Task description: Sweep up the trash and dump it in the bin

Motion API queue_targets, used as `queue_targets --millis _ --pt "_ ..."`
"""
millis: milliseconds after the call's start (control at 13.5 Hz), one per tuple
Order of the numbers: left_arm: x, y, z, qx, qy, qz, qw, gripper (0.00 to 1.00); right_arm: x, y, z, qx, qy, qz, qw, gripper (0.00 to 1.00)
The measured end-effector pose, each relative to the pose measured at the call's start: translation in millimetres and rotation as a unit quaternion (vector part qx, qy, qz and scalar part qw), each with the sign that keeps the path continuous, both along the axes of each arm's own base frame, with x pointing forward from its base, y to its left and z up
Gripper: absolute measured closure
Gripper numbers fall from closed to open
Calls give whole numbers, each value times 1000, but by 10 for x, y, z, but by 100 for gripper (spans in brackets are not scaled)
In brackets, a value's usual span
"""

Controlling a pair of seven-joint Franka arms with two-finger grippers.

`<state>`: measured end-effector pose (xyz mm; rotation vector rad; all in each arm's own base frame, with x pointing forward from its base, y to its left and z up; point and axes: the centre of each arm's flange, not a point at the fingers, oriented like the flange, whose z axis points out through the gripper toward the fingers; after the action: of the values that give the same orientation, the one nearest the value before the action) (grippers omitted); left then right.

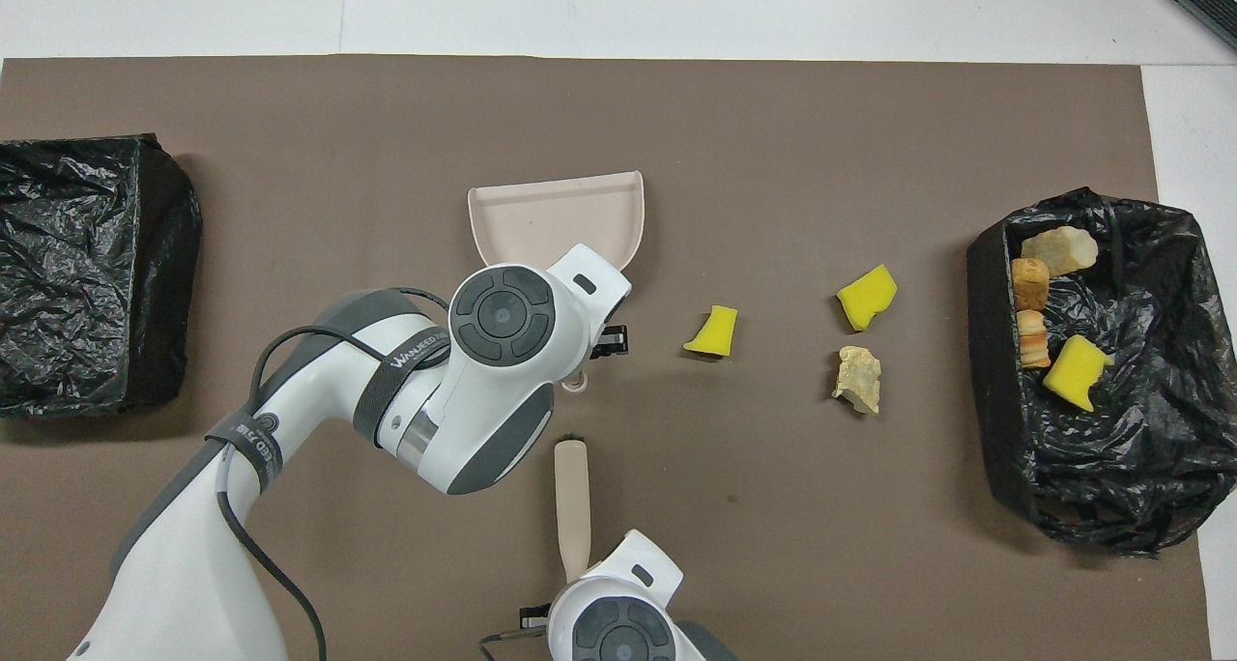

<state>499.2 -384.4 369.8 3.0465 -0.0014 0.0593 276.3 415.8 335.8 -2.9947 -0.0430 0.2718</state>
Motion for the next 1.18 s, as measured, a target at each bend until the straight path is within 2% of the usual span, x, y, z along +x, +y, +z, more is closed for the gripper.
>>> queue_targets --millis 74,148,222,369,443,517,665,886,1034,1182 --pt "7 -8 -34 -2 -1 4 1000 18 7 -7 1 0 1 5 1000 74" --pt "12 -13 -62 -3 0 6 1000 25 24 -27 16 -4 7 9 1000 74" --pt "13 -14 -82 -3 1 7 1000 26 54 -69 72 -12 18 14 1000 74" --pt "12 -13 -93 -3 2 7 1000 48 154 -245 365 -26 42 22 999 74" --pt "12 -10 -96 -2 2 7 1000 63 197 -388 574 -33 50 23 998 74" --pt "15 -5 -97 -2 2 8 1000 67 224 -568 779 -43 56 23 997 74" --pt "39 34 -92 1 3 11 1000 67 254 -941 1097 -67 60 17 996 74" --pt "130 222 38 12 7 27 1000 67 431 -1411 1220 -98 54 11 994 74" --pt "200 402 233 18 2 41 999 67 706 -1817 1197 -127 37 16 991 74" --pt "248 646 449 33 0 24 999 67 1082 -2352 1144 -143 9 28 989 74"
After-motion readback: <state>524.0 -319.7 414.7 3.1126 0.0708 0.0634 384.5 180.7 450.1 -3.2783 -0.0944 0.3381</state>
